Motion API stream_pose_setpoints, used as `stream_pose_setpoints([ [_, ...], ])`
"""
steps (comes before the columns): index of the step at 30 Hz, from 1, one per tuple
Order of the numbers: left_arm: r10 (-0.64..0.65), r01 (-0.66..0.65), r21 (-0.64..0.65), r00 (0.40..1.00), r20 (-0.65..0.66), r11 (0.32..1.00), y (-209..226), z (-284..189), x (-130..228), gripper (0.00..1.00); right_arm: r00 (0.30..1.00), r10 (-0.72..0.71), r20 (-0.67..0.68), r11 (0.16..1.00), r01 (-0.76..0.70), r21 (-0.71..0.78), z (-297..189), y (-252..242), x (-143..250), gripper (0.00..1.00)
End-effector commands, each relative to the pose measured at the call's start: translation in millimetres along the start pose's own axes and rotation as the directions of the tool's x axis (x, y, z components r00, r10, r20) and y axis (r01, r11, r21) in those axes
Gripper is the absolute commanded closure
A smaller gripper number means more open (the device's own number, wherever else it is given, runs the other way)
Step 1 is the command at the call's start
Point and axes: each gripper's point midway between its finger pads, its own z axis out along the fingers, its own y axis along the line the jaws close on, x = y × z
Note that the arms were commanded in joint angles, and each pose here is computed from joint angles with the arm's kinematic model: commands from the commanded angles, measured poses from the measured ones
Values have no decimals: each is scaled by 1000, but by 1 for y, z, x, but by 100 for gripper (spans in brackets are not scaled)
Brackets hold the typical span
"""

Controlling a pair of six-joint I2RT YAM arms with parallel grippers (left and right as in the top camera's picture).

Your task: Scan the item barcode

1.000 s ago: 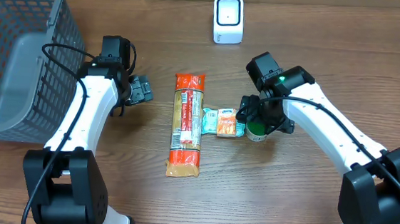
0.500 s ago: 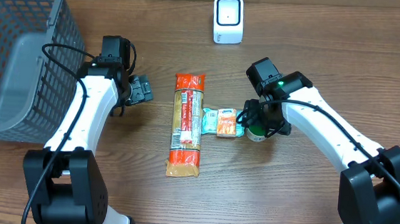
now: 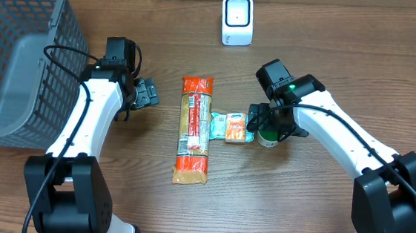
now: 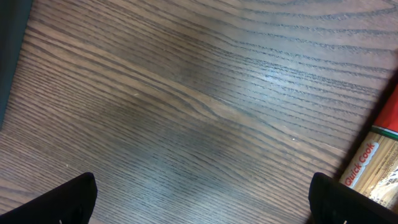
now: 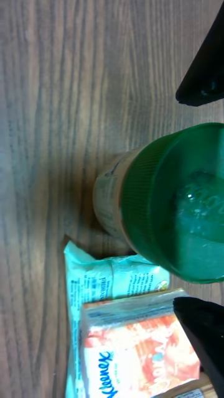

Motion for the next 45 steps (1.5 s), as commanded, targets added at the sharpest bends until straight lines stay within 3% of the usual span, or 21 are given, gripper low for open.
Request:
stream_pose_setpoints([
  [1, 10, -11, 12, 1000, 30, 1000, -1, -9, -6, 0, 1000, -9, 5, 1000, 9, 12, 9, -2, 4, 0],
  [10, 10, -11, 12, 1000, 30, 1000, -1, -9, -6, 0, 1000, -8, 22, 1000, 8, 2, 18, -2, 3, 0],
  [14, 10, -11, 12, 1000, 30, 1000, -1, -9, -6, 0, 1000, -9, 18, 1000, 9, 4, 28, -4, 8, 5],
  [19, 10, -11, 12, 1000, 30, 1000, -1, -9, -6, 0, 1000, -10, 12, 1000, 10, 9, 35, -7, 13, 19],
  [24, 10, -11, 12, 1000, 30, 1000, -1, -9, -6, 0, 999, -2, 35, 1000, 1, 28, 32, -13, 6, 21],
  [37, 10, -11, 12, 1000, 30, 1000, -1, -9, -6, 0, 992, -50, 112, 997, 43, 69, 29, -24, -16, 22],
  [45, 10, -11, 12, 1000, 30, 1000, -1, -9, -6, 0, 997, -46, 69, 996, 41, 75, 23, -26, -10, 17],
])
